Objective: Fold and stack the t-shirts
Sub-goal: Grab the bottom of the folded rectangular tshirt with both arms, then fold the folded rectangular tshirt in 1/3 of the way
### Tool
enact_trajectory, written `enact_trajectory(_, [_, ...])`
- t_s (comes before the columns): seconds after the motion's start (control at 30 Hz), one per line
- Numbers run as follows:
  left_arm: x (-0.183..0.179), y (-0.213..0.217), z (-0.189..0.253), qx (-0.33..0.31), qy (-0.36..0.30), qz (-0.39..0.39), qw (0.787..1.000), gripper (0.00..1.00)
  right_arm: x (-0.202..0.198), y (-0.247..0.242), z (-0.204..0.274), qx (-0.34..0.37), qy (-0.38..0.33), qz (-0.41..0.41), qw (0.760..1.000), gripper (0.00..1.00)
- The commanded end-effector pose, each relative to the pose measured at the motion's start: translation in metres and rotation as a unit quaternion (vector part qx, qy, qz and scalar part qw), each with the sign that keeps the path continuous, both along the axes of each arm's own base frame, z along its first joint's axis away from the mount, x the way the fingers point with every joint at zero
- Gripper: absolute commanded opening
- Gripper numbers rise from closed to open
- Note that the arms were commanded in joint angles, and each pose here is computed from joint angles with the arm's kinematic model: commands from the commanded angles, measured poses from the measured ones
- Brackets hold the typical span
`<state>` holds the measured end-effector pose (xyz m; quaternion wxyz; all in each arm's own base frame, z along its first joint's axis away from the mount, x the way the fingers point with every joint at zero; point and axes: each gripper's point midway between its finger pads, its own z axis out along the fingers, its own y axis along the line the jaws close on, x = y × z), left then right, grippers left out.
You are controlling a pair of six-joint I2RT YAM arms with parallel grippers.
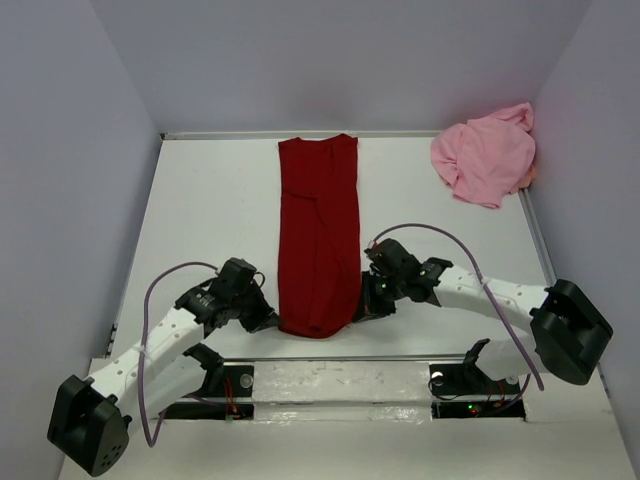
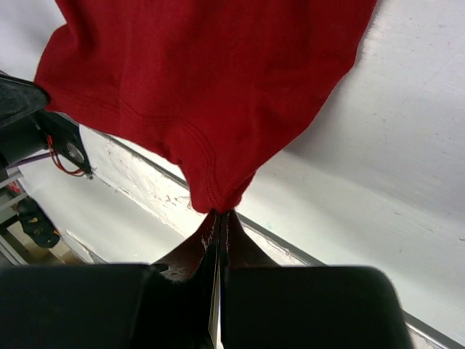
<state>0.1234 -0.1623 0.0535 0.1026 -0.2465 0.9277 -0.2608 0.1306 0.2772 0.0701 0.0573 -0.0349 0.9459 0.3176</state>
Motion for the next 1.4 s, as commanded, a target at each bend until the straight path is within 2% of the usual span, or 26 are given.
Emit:
enact_trajectory(0.0, [0.016, -0.003, 0.014, 0.016, -0.027, -0.013, 0.999, 0.0, 0.009, 0.003, 0.016, -0.002, -0.032, 0.004, 0.999, 0.0])
enact_trajectory(0.43, [0.039, -0.011, 0.026, 0.03, -0.038, -0.021, 0.999, 0.0, 0.032, 0.015, 0.037, -0.012, -0.072, 0.018, 0.997, 0.0])
enact_trajectory(0.73, [0.069, -0.01, 0.05, 0.05, -0.085, -0.015, 0.995, 0.0, 0.053, 0.018, 0.049, -0.02, -0.101, 0.021, 0.994, 0.0])
enact_trajectory(1.03, [0.096, -0.006, 0.063, 0.076, -0.109, -0.023, 0.991, 0.0, 0.088, 0.006, 0.063, -0.029, -0.129, 0.001, 0.991, 0.0])
enact_trajectory(1.37, [0.12, 0.021, 0.064, 0.096, -0.117, -0.003, 0.988, 0.0, 0.131, -0.008, 0.068, -0.036, -0.149, -0.012, 0.988, 0.0])
